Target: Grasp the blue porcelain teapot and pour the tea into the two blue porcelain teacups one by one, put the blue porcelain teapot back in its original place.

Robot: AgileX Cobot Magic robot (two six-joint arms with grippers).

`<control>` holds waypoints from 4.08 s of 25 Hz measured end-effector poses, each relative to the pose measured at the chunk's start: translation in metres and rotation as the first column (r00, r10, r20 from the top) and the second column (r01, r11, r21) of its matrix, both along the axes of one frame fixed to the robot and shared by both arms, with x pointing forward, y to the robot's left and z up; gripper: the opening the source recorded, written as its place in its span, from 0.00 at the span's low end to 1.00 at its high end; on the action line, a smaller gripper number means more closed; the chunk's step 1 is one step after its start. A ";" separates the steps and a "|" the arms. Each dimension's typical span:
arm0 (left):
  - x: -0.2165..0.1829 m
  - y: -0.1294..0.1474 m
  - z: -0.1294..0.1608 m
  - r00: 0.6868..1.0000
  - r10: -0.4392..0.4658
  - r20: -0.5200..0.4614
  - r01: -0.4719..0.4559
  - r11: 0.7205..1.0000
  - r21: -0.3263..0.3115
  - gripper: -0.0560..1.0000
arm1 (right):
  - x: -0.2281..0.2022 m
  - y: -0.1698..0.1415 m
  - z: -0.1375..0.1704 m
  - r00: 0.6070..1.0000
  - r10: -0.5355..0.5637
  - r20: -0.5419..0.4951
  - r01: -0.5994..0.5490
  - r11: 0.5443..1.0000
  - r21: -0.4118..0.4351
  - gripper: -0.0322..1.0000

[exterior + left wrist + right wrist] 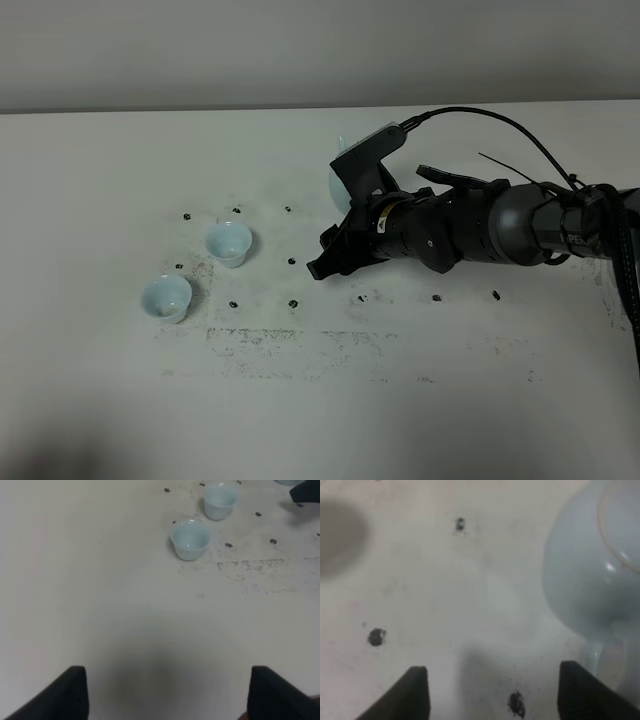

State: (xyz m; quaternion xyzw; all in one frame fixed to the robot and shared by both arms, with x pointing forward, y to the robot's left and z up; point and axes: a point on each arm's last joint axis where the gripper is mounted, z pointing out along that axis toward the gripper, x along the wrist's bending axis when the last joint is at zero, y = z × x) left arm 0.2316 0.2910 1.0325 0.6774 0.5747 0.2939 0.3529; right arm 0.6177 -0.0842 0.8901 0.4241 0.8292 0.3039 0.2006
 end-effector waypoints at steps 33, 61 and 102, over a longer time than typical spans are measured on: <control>0.000 0.000 0.000 1.000 -0.001 0.000 0.001 1.000 0.001 0.65 | -0.007 -0.052 0.114 0.872 -0.152 -0.464 0.041 0.970 -0.240 0.55; 0.000 0.000 0.000 1.000 0.000 0.000 0.000 1.000 0.000 0.65 | 0.091 -0.018 0.056 0.865 -0.107 -0.491 0.024 0.985 -0.173 0.55; 0.000 0.000 0.000 1.000 0.000 0.000 0.000 1.000 0.000 0.65 | 0.094 -0.016 0.040 0.829 -0.196 -0.524 0.132 0.979 -0.157 0.43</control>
